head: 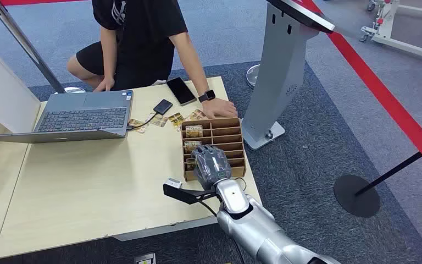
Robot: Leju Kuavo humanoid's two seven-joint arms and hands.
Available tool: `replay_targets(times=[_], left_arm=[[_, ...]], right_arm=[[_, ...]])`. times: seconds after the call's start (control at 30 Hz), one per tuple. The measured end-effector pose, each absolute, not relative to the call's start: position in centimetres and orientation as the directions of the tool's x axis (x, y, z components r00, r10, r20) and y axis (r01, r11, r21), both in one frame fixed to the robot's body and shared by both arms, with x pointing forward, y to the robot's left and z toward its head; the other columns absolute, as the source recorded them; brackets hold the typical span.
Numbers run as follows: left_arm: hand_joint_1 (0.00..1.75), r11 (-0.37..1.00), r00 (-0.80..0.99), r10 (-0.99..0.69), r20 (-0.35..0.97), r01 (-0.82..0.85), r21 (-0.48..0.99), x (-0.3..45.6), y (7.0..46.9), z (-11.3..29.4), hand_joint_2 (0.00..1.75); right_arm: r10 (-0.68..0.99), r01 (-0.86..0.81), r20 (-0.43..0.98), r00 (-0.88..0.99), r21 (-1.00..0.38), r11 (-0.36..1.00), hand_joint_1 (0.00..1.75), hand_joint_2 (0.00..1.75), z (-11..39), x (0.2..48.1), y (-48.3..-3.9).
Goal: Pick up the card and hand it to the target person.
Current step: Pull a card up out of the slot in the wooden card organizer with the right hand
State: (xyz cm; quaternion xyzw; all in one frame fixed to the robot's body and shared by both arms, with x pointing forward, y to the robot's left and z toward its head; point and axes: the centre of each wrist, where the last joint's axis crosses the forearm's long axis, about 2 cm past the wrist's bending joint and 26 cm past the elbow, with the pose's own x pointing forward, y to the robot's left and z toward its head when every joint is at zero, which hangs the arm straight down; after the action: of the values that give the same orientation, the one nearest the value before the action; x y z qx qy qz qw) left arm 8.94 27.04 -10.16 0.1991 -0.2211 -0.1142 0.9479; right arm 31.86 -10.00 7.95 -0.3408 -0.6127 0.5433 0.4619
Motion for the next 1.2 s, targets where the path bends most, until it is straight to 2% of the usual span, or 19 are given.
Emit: replay_targets(times=[0.5,0.57,0.7,0.77,1.1,1.2], left_arm=[[0.00,0.895,0.871,-0.311,0.379,0.134,0.425,9.25,26.98,-10.09,0.00],[0.00,0.899,0.877,-0.295,0.379,0.120,0.421,9.21,26.94,-10.10,0.00],[0.00,0.901,0.880,-0.285,0.379,0.111,0.419,9.04,26.90,-10.13,0.00],[0.00,0.901,0.881,-0.285,0.379,0.111,0.420,9.01,26.89,-10.14,0.00],[0.00,0.900,0.877,-0.294,0.380,0.120,0.419,9.17,26.86,-10.11,0.00],[0.00,0.899,0.875,-0.298,0.381,0.123,0.420,9.24,26.85,-10.09,0.00]], right_arm=[[0.924,-0.083,0.189,-0.331,-0.982,0.171,0.87,1.75,7.75,32.07,-10.40],[0.923,-0.069,0.187,-0.337,-0.982,0.173,0.93,1.75,7.75,32.01,-10.37],[0.922,-0.037,0.180,-0.343,-0.983,0.178,1.30,1.75,7.82,31.97,-10.32],[0.923,-0.025,0.175,-0.342,-0.984,0.177,1.38,1.75,7.82,31.96,-10.35],[0.923,0.007,0.209,-0.322,-0.975,0.224,1.51,1.75,7.91,32.14,-10.90],[0.924,0.016,0.211,-0.319,-0.974,0.228,1.50,1.75,7.96,32.21,-11.01]])
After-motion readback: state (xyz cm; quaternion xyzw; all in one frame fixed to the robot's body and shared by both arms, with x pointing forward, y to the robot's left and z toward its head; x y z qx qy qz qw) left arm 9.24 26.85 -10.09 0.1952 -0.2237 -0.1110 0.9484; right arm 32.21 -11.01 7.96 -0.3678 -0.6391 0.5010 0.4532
